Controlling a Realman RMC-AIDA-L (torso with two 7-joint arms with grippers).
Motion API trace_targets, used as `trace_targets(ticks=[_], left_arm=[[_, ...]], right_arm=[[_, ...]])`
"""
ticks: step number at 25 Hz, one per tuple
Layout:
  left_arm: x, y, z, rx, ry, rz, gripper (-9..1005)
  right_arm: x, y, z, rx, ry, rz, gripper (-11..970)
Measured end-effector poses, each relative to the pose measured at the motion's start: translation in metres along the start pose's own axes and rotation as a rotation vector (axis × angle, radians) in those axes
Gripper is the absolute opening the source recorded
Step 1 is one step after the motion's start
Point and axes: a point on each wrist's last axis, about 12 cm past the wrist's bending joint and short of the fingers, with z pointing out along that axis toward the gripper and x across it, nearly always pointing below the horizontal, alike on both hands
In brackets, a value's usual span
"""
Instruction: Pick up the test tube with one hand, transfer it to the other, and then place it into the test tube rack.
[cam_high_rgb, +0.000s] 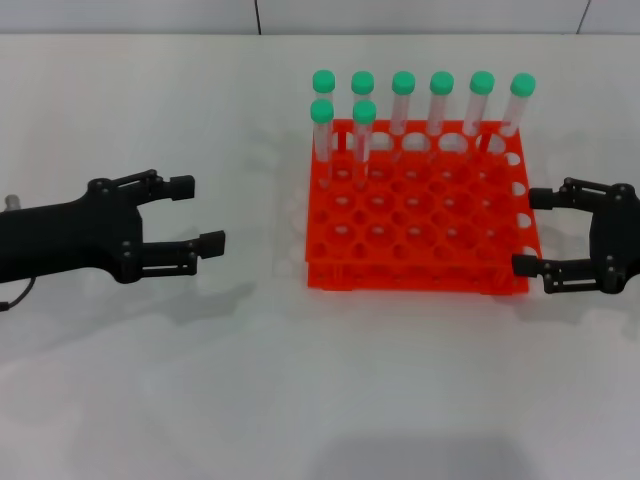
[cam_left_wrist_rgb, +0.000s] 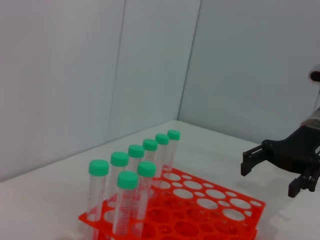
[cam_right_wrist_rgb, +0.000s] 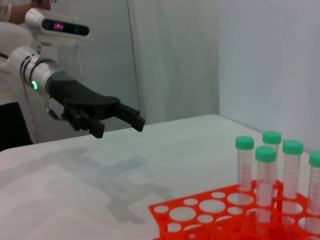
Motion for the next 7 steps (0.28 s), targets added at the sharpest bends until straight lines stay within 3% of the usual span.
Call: trace_targets(ticks=[7], left_arm=[[-0.0035, 0.0027, 0.0033, 0.024, 0.041, -0.014, 883]], right_arm=[[0.0012, 0.0003, -0.0001, -0.010, 0.016, -0.004, 885]])
